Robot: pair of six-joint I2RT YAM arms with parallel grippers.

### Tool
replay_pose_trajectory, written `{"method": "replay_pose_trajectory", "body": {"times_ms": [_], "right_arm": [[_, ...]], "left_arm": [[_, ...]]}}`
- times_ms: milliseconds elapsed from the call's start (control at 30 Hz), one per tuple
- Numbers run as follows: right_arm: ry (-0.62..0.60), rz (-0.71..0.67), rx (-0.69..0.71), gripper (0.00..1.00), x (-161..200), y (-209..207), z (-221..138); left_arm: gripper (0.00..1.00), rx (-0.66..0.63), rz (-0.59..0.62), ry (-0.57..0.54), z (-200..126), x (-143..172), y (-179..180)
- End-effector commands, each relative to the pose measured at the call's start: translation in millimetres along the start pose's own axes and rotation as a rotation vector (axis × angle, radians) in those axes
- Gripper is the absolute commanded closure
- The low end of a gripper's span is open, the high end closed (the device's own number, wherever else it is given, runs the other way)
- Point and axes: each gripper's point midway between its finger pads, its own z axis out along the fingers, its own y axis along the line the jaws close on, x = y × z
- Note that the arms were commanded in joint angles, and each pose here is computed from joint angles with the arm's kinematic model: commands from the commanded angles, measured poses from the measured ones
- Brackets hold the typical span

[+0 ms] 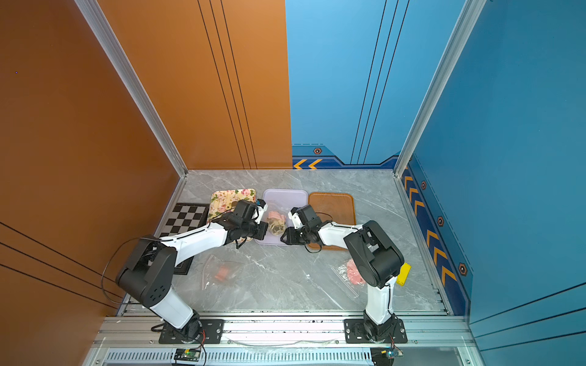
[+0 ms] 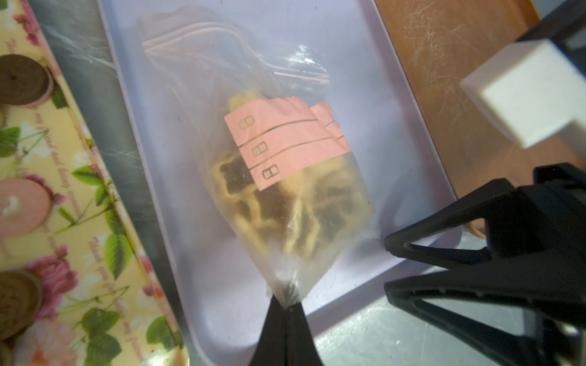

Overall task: Pour cookies out of the ziploc bag
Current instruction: 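Pour the cookies out of the ziploc bag onto the tray.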

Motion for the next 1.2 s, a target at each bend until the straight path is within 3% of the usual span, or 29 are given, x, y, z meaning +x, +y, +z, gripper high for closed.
{"method": "replay_pose_trajectory", "body": {"times_ms": [0,400,600,700,833,900,1167], "right_arm": [[-0.022,0.037,0.053,0.6,-6.2,-9.3,2.8],[-0.025,0.052,0.066,0.6,-12.2,-11.9,16.5],[-0.02,0.048,0.062,0.76,-11.4,-9.5,19.5],[-0.022,0.049,0.062,0.88,-11.5,-8.6,18.2],[-0.024,0.041,0.062,0.9,-12.6,-6.4,14.8],[-0.026,0.038,0.063,1.0,-13.5,-6.0,13.2],[-0.072,0.009,0.004,1.0,-33.3,6.3,-12.9]], "left_arm": [[1.0,0.026,-0.011,-0.022,-6.8,-1.4,-4.2],[1.0,0.034,-0.012,-0.029,-9.5,-0.8,-3.9],[1.0,0.035,-0.014,-0.031,-10.7,-1.3,-2.4],[1.0,0.036,-0.014,-0.034,-11.0,-2.2,-2.6],[1.0,0.035,-0.017,-0.035,-11.1,-2.5,-2.0],[1.0,0.035,-0.017,-0.033,-10.9,-1.7,-2.0],[1.0,0.041,-0.031,-0.043,-13.4,-4.3,-2.9]]}}
